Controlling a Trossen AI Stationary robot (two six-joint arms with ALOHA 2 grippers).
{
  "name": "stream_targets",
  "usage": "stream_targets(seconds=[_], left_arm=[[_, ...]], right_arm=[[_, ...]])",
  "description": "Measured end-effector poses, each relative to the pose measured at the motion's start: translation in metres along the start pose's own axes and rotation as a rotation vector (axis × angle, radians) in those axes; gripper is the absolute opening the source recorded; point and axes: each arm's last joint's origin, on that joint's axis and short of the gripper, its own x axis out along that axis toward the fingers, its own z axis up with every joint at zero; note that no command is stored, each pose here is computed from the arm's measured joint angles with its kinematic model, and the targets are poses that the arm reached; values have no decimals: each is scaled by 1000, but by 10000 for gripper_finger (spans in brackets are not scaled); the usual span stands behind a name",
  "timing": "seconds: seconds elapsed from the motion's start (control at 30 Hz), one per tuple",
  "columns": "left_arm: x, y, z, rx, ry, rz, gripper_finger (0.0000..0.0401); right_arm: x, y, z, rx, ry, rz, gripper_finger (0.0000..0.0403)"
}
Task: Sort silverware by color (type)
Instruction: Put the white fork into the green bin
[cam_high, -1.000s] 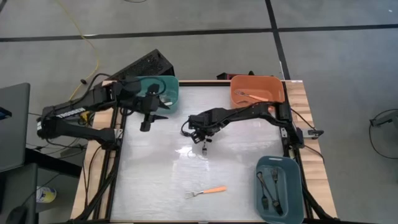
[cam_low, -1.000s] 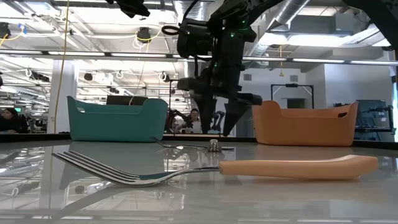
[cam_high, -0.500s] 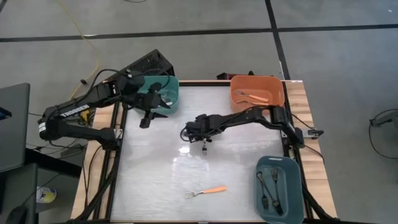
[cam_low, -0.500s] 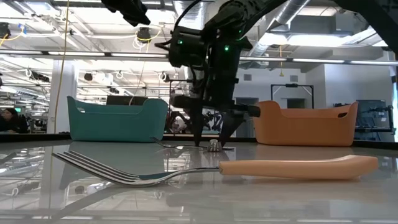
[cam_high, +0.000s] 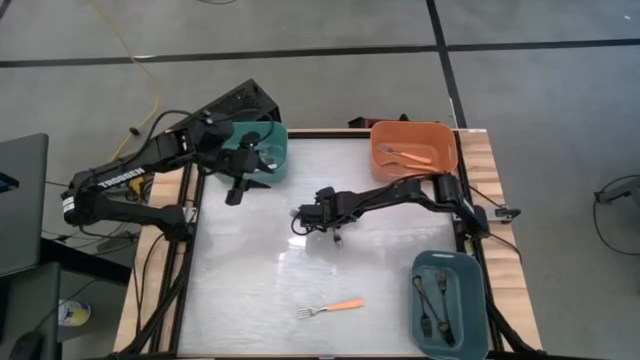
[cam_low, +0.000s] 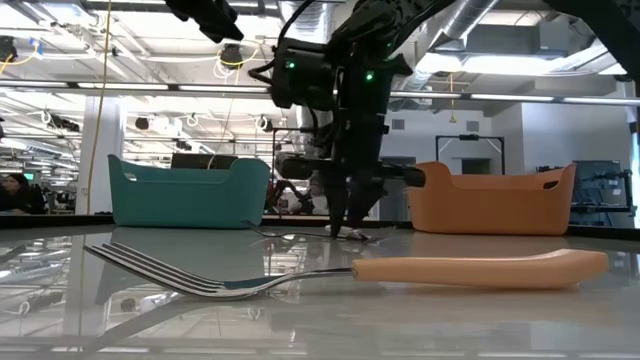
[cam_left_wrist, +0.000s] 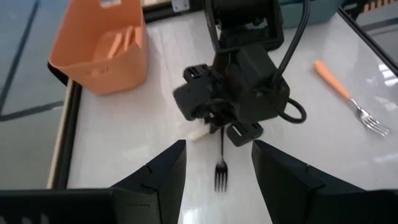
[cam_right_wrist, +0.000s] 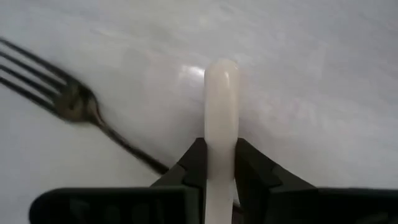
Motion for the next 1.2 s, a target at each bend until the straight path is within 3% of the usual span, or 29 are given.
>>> stream_targets(seconds=[0.1,0.23,0.37,0.5,0.67,0.83,1.03,1.2], left_arm=[[0,1,3,5,-30,14,169],[4,5,8,-46,-73,19,169],[21,10,10,-250,-92,-30,169],[52,18,11,-498,-91,-59,169],[96,14,22,-672,-161,-162,169],[140,1,37,-804,-283,-275,169],[194,-21,47,-1003,-454,-435,169],[231,-44,48,-1185,-400,-558,169]], right_arm=[[-17,-5,8,-28,-5,18,75],[-70,-17,31,-104,-73,117,75],[-119,-35,40,-288,-153,160,75],[-177,-64,31,-484,-182,190,75],[-232,-95,-4,-760,-209,221,75],[-270,-123,-54,-853,-240,292,75],[-265,-156,-122,-880,-316,357,75],[-245,-164,-156,-896,-352,465,75]])
